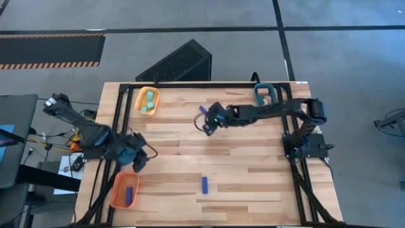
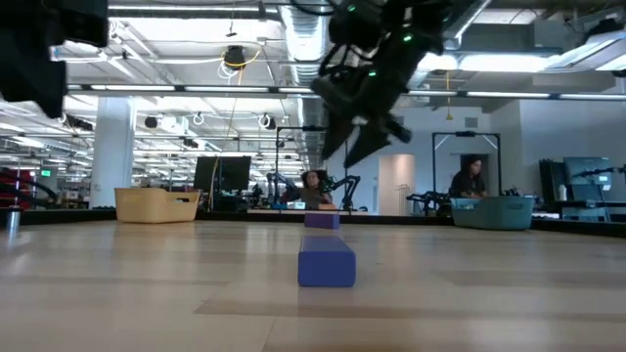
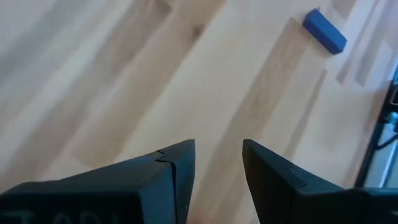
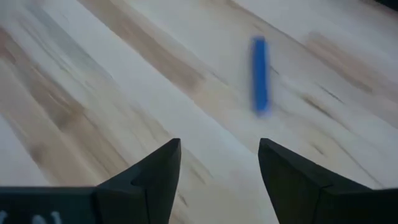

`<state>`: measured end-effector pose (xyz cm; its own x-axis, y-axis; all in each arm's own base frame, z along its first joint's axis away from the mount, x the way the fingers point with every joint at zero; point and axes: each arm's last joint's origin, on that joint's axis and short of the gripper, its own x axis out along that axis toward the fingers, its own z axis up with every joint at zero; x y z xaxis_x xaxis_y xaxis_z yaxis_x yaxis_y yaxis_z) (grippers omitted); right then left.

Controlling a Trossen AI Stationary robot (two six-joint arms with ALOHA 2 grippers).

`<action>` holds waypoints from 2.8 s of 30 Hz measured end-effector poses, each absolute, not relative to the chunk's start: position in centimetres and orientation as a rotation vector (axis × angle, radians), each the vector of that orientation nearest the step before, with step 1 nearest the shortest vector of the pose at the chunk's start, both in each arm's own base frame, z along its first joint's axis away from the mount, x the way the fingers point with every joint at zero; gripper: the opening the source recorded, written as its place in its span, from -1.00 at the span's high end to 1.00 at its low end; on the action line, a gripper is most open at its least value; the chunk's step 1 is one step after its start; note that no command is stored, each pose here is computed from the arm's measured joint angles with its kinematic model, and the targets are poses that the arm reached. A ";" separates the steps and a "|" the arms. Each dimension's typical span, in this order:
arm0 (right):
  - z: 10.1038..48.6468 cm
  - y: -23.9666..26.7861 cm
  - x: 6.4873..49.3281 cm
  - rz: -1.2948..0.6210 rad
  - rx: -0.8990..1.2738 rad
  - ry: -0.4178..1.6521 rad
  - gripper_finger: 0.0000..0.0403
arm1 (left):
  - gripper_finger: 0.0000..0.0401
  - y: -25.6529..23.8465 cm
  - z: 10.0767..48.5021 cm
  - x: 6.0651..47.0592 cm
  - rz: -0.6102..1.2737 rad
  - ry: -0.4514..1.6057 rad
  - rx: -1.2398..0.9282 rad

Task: Sort & place blocks by color
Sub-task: Put the top blue block into the orange bin

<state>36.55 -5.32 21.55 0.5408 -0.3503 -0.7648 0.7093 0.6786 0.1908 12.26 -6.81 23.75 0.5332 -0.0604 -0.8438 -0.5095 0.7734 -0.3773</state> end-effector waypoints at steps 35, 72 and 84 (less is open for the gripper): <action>17.3 -14.1 42.3 -0.826 0.641 1.242 -0.19 | 0.41 3.9 23.6 15.1 0.319 0.777 -0.450; 16.0 -17.7 41.5 -0.669 0.648 1.295 0.71 | 0.41 9.4 23.3 17.1 0.362 0.646 -0.537; 17.7 -12.8 42.3 -0.664 0.492 1.312 0.98 | 0.41 8.8 24.3 15.9 0.395 0.619 -0.527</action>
